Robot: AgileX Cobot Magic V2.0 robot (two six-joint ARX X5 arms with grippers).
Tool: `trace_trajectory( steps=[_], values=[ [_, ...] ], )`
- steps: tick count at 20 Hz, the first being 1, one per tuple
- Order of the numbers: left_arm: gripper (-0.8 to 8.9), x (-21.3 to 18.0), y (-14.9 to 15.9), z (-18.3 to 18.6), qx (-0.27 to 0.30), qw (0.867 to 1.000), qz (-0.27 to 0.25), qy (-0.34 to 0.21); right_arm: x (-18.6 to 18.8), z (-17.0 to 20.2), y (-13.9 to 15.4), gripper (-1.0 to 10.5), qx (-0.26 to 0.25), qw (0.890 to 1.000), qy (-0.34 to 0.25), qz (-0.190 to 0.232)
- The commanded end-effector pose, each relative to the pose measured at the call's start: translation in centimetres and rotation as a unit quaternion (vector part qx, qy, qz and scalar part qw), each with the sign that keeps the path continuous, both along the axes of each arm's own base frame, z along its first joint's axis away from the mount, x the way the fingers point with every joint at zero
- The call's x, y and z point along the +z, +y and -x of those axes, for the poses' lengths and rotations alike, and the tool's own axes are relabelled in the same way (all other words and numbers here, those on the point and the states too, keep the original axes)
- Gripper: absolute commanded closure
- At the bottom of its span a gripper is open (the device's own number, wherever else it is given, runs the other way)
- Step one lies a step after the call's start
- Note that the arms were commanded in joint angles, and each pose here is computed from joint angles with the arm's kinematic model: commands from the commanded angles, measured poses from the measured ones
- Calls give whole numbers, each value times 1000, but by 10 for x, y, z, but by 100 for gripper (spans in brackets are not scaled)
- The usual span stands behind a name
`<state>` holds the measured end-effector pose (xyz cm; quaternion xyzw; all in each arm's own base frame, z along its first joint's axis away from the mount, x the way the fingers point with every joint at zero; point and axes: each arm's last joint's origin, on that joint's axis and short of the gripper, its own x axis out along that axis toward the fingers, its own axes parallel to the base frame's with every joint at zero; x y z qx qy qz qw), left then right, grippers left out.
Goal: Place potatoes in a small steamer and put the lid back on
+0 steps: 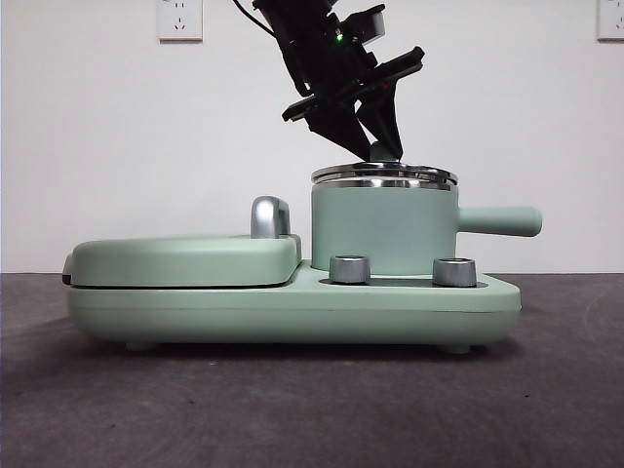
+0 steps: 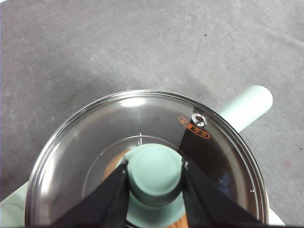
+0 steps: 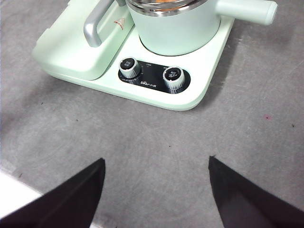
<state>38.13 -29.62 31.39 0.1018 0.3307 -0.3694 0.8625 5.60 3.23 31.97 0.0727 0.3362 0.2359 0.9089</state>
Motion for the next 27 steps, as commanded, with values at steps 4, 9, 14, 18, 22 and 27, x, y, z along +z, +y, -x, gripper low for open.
trace_trajectory(
  steps=[4,9,14,18,22,27],
  values=[
    [799,-7,-7,-5,-16,1000,-11,-9,3,0,0,607,-3,1000,-3,-9],
    [799,-7,-8,-4,-80,996,-29,-32,3,0,0,607,-3,1000,-3,-10],
    [799,-16,-10,-3,-138,990,-16,-9,3,0,0,607,-7,1000,1,-15],
    [792,-20,-10,-4,-137,990,-20,-4,3,0,0,607,-7,1000,1,-15],
    [610,-19,-7,-7,-126,992,-24,-7,3,0,0,607,-7,1000,1,-15],
    [344,9,13,-7,-97,995,-1,-21,3,0,1,607,-5,1000,1,-15]
  ],
)
